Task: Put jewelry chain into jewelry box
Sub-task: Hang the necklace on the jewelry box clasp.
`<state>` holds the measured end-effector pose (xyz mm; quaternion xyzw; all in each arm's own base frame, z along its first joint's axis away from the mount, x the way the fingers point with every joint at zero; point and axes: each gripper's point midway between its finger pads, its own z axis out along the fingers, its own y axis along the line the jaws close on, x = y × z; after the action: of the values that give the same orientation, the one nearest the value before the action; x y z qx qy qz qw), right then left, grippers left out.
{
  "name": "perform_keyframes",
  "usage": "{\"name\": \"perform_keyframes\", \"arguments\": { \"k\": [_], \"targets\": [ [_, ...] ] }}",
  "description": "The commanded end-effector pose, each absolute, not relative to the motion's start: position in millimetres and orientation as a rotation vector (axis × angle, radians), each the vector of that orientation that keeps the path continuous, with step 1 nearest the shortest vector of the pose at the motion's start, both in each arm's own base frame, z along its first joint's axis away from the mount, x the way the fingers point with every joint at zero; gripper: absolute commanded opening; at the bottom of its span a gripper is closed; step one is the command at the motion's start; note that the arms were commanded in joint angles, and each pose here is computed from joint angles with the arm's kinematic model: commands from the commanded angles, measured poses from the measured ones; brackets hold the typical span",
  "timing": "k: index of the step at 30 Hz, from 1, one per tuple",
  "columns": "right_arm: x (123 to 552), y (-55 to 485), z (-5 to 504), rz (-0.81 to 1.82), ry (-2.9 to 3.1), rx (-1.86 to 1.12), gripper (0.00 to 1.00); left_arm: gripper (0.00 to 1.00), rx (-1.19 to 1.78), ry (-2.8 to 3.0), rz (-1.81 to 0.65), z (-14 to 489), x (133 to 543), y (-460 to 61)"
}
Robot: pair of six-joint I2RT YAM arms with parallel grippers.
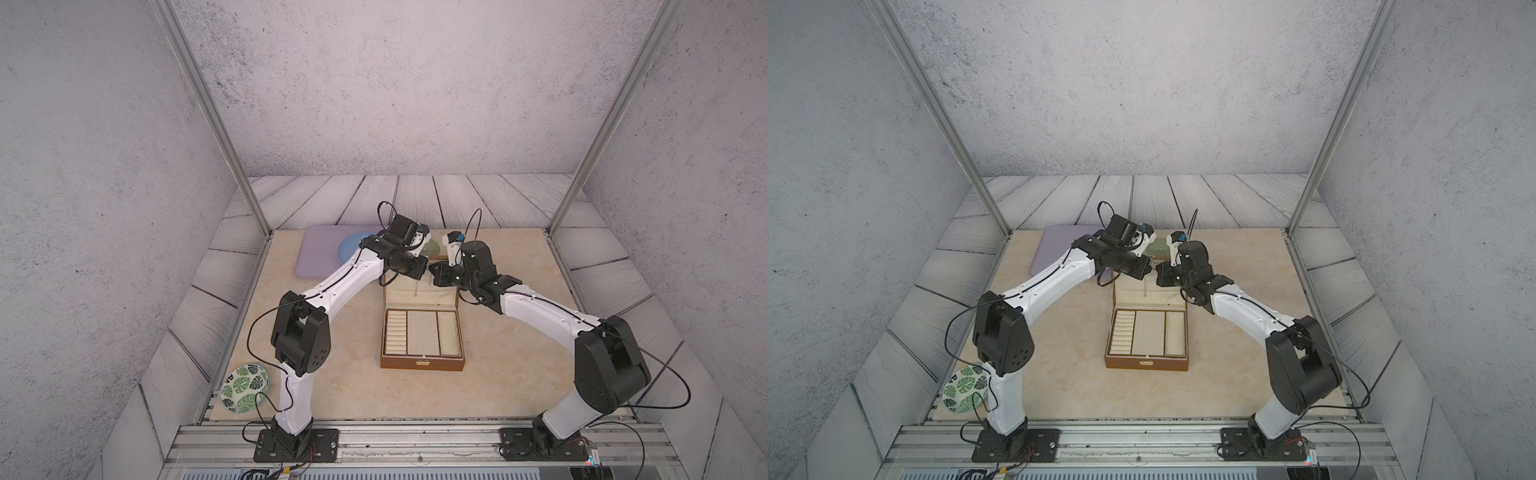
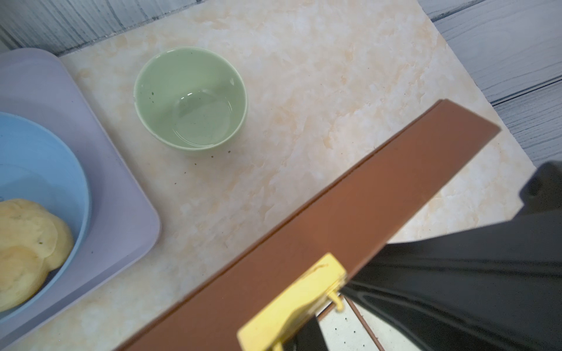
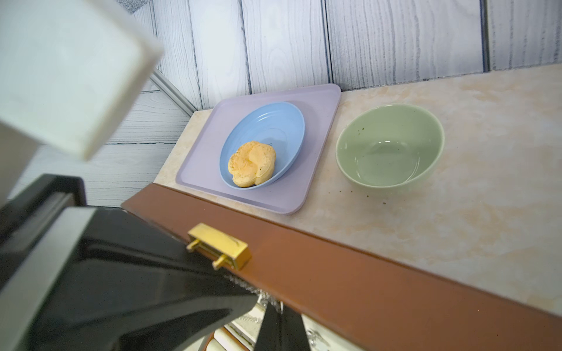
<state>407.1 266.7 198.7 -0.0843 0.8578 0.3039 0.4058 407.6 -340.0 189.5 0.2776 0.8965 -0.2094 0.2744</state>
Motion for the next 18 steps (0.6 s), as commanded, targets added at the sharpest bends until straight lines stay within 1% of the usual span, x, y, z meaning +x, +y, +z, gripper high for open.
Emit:
{"name": "perform_keyframes", "arguments": {
  "k": [1,4,7,9,10,12,14,16,18],
  "targets": [
    [411.0,262.6,188.2,0.744,2.21,-0.163,0.0,0.0,0.705,2.431,-0.531,186.8,417.0,-332.6],
    [411.3,263.5,184.6,0.743,2.229,-0.16,0.0,0.02,0.704,2.441,-0.535,184.1,416.5,-333.1],
    [411.6,263.9,182.5,0.748,2.238,-0.154,0.0,0.05,0.702,2.459,-0.527,179.6,416.7,-332.2],
    [411.7,263.8,180.9,0.748,2.241,-0.15,0.0,0.06,0.699,2.463,-0.531,178.7,416.6,-332.7],
    [411.9,264.1,181.4,0.75,2.24,-0.151,0.0,0.09,0.699,2.462,-0.533,178.9,416.5,-333.3],
    [411.9,264.7,179.9,0.753,2.243,-0.152,0.0,0.25,0.693,2.462,-0.53,178.3,417.9,-333.2],
    [411.8,265.7,180.1,0.756,2.243,-0.155,0.0,0.28,0.695,2.465,-0.529,177.7,417.8,-333.2],
    [412.3,265.3,180.0,0.755,2.243,-0.154,0.0,0.35,0.698,2.463,-0.53,178.2,417.6,-333.3],
    [411.9,265.8,179.4,0.757,2.244,-0.157,0.0,0.37,0.698,2.461,-0.526,178.7,417.7,-332.7]
  ]
}}
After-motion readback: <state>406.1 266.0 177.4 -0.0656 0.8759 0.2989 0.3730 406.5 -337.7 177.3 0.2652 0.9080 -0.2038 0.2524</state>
